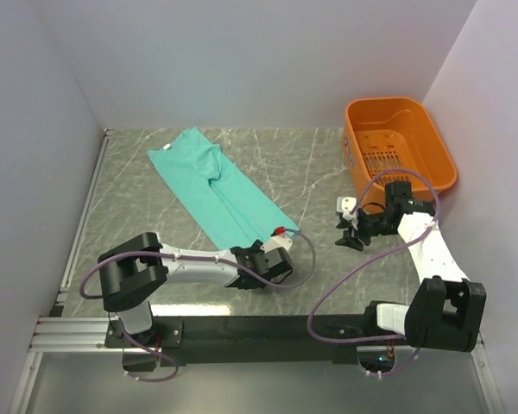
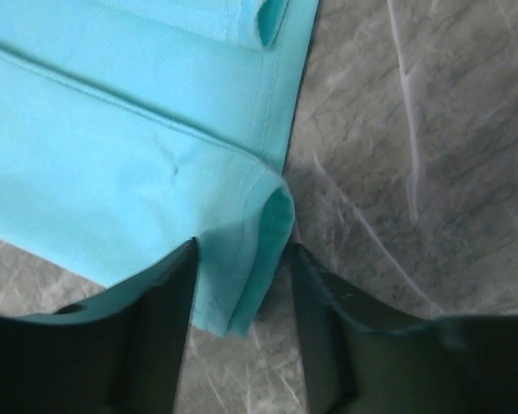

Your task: Fold and stack the t-shirts

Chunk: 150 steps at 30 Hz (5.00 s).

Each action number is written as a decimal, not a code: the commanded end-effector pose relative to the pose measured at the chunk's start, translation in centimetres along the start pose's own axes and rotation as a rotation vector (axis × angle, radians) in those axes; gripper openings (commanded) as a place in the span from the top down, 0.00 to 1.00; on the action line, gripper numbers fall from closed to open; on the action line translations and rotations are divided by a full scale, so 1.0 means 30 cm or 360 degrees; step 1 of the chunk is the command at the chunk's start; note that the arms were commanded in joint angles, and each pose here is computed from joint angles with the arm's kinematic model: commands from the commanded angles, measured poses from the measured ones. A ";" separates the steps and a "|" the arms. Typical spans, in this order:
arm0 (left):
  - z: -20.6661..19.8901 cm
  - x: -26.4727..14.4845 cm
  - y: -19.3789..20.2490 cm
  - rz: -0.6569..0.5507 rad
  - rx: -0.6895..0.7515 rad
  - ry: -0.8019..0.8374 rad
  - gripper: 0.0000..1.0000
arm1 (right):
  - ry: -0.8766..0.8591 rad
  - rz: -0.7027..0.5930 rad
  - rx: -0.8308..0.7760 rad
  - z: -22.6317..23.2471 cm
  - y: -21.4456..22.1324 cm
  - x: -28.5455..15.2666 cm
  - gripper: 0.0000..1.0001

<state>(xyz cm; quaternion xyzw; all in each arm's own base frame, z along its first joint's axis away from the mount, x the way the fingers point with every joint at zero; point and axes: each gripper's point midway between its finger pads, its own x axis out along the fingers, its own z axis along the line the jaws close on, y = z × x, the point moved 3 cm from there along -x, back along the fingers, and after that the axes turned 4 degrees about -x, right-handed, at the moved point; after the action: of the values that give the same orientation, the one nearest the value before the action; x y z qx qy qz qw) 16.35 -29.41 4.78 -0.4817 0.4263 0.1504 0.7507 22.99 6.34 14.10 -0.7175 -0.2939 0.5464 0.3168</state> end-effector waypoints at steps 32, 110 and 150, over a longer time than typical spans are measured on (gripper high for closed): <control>-0.047 -0.057 0.223 0.0485 -0.0064 0.0180 1.00 | -0.0273 0.0096 -0.0847 0.025 -0.018 0.155 0.39; -0.109 -0.169 0.256 0.0282 -0.0542 0.0698 1.00 | -0.0708 0.0282 -0.1167 0.235 -0.035 0.448 0.40; -0.028 -0.147 0.269 0.0240 -0.0444 0.0208 0.59 | -0.0659 0.0361 -0.1080 0.258 0.008 0.482 0.98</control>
<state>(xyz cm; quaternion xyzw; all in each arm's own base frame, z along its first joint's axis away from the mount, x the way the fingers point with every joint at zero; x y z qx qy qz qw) 7.90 -27.74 4.69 -0.5877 0.5229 0.1846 0.5892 19.40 18.74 3.95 -0.6885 -0.4364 0.5742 -0.0758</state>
